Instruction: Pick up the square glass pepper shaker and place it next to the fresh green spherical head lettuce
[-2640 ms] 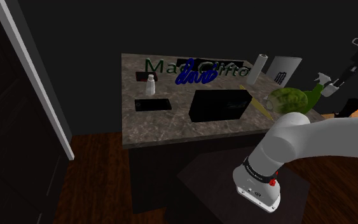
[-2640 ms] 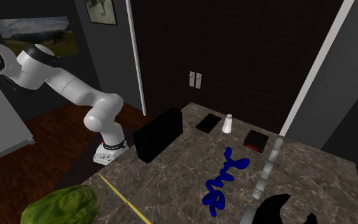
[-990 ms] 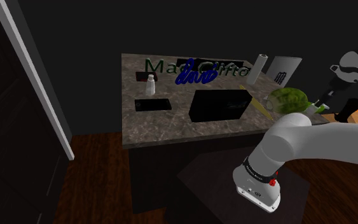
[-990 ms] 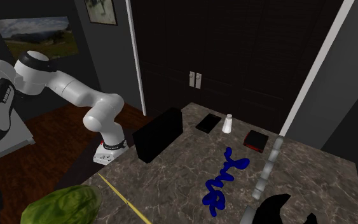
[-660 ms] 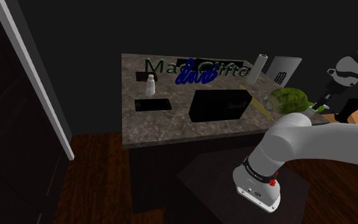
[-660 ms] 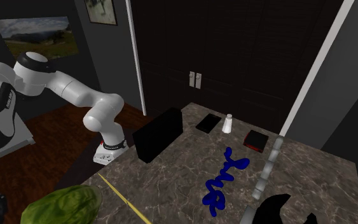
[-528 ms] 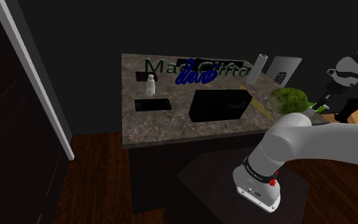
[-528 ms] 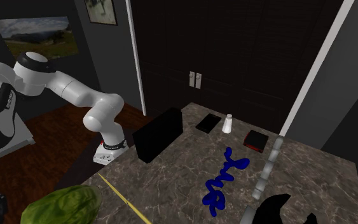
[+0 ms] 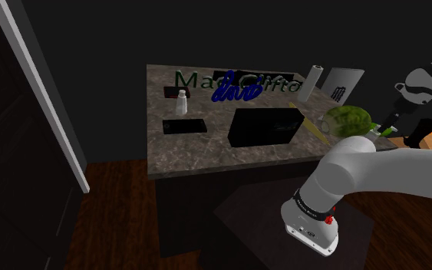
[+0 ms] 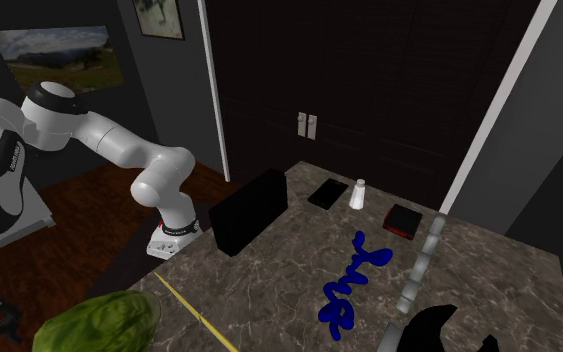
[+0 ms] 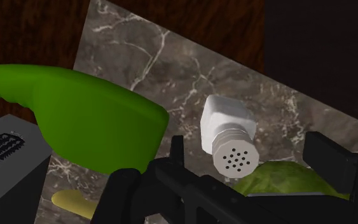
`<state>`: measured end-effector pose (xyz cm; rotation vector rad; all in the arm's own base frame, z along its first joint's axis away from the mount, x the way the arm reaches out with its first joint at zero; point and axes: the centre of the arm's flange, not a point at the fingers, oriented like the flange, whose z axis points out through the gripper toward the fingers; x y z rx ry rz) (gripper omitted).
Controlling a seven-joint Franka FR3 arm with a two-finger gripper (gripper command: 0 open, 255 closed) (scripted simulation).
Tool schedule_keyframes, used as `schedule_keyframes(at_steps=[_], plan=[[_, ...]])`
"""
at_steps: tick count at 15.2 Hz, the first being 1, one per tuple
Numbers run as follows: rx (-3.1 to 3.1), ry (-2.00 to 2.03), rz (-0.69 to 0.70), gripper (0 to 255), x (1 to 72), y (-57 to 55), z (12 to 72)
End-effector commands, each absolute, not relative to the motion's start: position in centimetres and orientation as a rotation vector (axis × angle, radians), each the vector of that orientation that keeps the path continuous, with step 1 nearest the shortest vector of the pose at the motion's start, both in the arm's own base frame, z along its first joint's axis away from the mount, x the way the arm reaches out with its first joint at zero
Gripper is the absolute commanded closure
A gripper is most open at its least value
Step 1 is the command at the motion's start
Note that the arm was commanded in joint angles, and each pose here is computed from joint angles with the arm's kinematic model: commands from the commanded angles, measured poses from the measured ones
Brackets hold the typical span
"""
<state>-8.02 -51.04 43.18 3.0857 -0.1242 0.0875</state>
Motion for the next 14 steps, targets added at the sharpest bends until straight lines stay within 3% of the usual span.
schedule_keyframes(at_steps=[1,6,14], plan=[[3.086,-0.124,0.088,0,-8.0,-51.0,43.2],[3.086,-0.124,0.088,0,-8.3,-50.8,48.2],[3.086,-0.124,0.088,0,-8.3,-50.8,48.2]])
